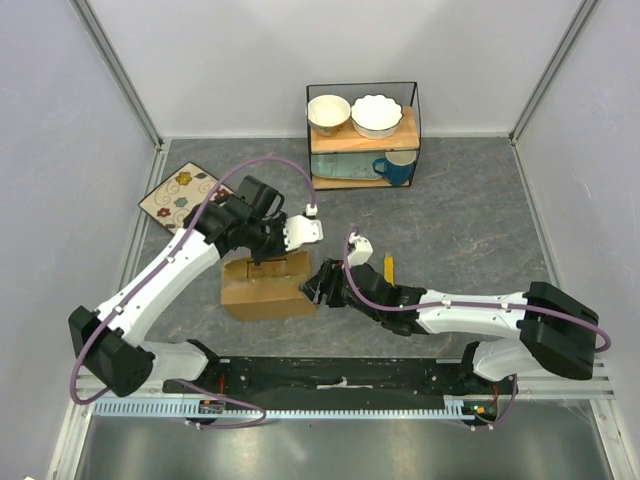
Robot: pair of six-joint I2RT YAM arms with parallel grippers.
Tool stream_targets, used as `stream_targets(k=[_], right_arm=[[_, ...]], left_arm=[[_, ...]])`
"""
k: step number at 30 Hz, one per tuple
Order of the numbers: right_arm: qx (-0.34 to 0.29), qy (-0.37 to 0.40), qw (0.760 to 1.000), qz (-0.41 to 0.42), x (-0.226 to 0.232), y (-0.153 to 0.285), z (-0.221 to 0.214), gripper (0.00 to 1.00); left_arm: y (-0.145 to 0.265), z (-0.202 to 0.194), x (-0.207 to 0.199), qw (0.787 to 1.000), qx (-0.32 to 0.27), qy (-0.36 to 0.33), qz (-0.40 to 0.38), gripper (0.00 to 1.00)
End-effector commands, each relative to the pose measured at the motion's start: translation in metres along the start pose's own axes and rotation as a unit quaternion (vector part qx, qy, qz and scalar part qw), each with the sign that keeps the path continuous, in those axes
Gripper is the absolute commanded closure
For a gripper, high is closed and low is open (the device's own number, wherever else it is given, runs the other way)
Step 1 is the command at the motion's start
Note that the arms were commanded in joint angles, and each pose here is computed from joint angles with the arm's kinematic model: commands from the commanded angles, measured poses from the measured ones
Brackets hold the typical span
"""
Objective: Unpack the express box
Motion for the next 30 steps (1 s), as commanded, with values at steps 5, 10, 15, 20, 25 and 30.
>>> stream_targets(k=[5,10,15,20,25,30], right_arm=[[0.037,0.115,0.992,-0.036,-0.020,0.027,-0.009,0.34],[0.011,0.188,0.982,-0.011,0.002,0.038,0.001,0.33],[-0.063,0.242,0.968,0.024,0.042,0.061,0.032,0.31],[-0.152,0.290,0.938,0.116,0.085,0.089,0.053,0.29],[-0.143,0.369,0.902,0.174,0.115,0.086,0.024,0.28],[-0.097,0.399,0.880,0.240,0.125,0.078,-0.008,0.26]], left_arm=[[0.032,0.025,0.010,0.995,-0.043,0.012,-0.087,0.98],[0.033,0.021,-0.009,0.990,-0.044,0.027,-0.135,0.98],[0.025,0.008,-0.031,0.981,-0.036,0.051,-0.186,0.98],[0.020,0.007,-0.034,0.977,-0.033,0.069,-0.197,0.98],[0.020,0.012,-0.033,0.974,-0.035,0.078,-0.212,0.98],[0.018,0.012,-0.035,0.971,-0.033,0.079,-0.224,0.98]])
Point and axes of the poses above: each gripper's point midway between its finger pads, its own y axis back along the fingers, its own x axis along the line the jaws close on, z = x × y, the point moved 4 cm from there along y, back along the fingers, and after that the axes turned 4 degrees about y, right-handed, at the moved point
